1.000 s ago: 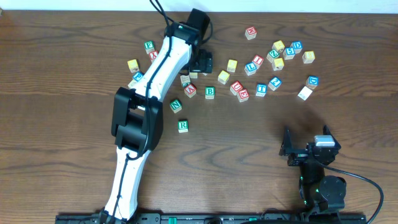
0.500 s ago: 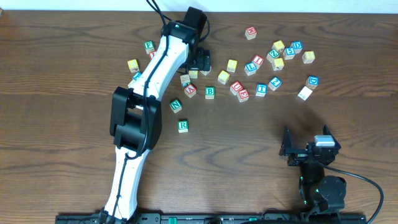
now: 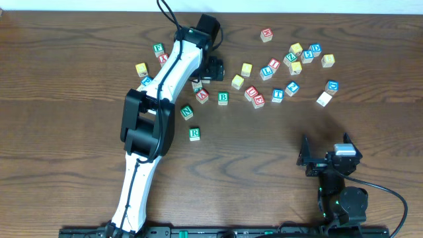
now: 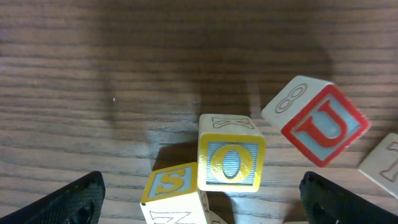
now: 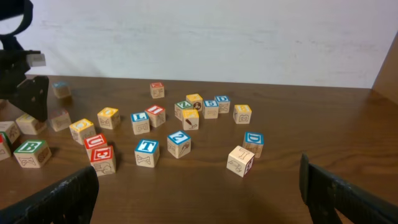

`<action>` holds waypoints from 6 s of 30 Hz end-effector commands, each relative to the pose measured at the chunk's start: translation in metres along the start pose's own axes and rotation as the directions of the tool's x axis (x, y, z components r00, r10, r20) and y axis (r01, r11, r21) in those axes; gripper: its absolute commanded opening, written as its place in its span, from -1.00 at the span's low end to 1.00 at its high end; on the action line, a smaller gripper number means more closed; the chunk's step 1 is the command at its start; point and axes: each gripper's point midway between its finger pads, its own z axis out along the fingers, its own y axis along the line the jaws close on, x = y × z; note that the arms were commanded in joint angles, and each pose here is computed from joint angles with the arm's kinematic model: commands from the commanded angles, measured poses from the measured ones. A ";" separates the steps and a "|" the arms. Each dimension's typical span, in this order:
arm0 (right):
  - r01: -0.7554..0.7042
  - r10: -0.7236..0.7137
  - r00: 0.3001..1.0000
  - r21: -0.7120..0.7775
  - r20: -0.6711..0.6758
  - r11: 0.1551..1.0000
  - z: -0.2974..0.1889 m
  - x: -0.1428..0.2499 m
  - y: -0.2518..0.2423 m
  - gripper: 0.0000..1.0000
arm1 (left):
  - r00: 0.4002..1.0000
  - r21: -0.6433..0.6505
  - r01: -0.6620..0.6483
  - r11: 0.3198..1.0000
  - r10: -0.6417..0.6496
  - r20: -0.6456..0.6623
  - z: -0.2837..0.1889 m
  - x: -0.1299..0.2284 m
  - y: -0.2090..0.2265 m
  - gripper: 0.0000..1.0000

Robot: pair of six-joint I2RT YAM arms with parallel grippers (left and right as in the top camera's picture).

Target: Spell out ROBOT

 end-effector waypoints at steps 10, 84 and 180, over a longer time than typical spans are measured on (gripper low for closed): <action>0.011 -0.011 1.000 0.005 -0.002 1.000 0.000 0.001 -0.001 0.98 | 0.999 -0.010 -0.019 1.000 0.018 -0.033 0.015 0.007 0.003 0.59; 0.011 -0.011 1.000 0.005 -0.002 1.000 0.000 0.001 -0.001 0.99 | 0.997 0.017 -0.061 0.998 0.061 0.053 0.034 -0.008 -0.004 -0.10; 0.011 -0.011 1.000 0.005 -0.002 1.000 0.000 0.001 -0.001 0.99 | 0.982 0.163 -0.002 0.987 -0.029 0.184 -0.105 0.179 -0.040 -0.85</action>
